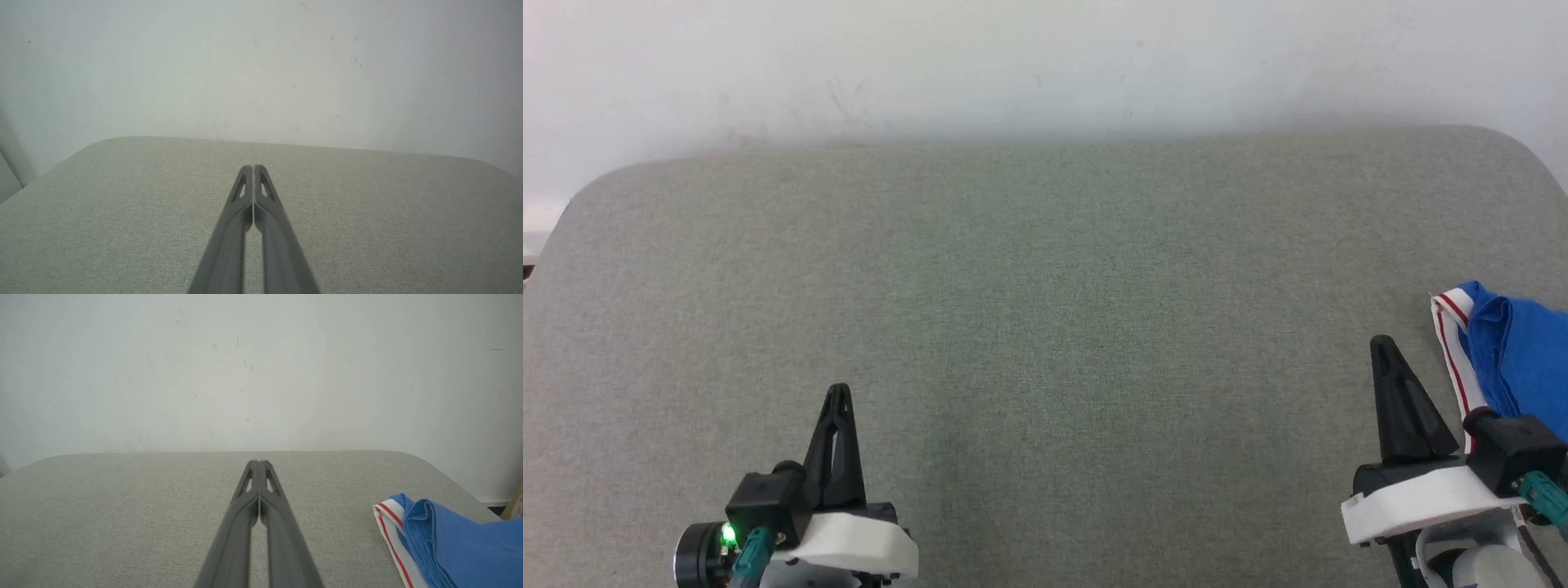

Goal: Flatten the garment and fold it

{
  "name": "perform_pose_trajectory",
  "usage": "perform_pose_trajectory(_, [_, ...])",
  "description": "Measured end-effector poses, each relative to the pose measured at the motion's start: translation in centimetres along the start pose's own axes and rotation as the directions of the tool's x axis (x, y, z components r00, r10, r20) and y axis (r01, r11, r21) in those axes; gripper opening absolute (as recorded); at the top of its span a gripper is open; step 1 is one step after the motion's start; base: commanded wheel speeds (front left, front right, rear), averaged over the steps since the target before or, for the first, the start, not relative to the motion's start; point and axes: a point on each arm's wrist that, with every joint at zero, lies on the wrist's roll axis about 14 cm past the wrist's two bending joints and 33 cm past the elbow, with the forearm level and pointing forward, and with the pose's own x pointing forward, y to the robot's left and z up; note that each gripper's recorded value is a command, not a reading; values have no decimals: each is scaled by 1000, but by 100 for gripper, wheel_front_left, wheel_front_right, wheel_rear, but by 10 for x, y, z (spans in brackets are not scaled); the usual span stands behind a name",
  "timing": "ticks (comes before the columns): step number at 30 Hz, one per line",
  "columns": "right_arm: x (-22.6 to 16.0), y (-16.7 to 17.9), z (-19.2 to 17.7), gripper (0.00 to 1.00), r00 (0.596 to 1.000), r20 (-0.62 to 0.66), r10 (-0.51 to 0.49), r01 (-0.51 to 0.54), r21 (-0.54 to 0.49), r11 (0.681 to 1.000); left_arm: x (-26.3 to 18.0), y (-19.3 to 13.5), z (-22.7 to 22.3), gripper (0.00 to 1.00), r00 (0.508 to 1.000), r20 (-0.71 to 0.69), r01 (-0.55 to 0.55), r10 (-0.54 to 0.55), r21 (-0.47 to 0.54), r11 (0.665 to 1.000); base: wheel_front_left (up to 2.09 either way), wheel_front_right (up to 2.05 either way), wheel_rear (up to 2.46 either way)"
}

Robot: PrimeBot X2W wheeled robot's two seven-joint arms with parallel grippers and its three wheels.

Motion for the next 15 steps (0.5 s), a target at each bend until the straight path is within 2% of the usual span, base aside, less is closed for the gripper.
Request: perform_pose_trajectory(15, [0, 3, 0, 0, 1000, -19, 12, -13, -16, 1000, 0, 0, -1, 0, 1000, -20, 7, -7, 9, 1000, 0, 0, 0])
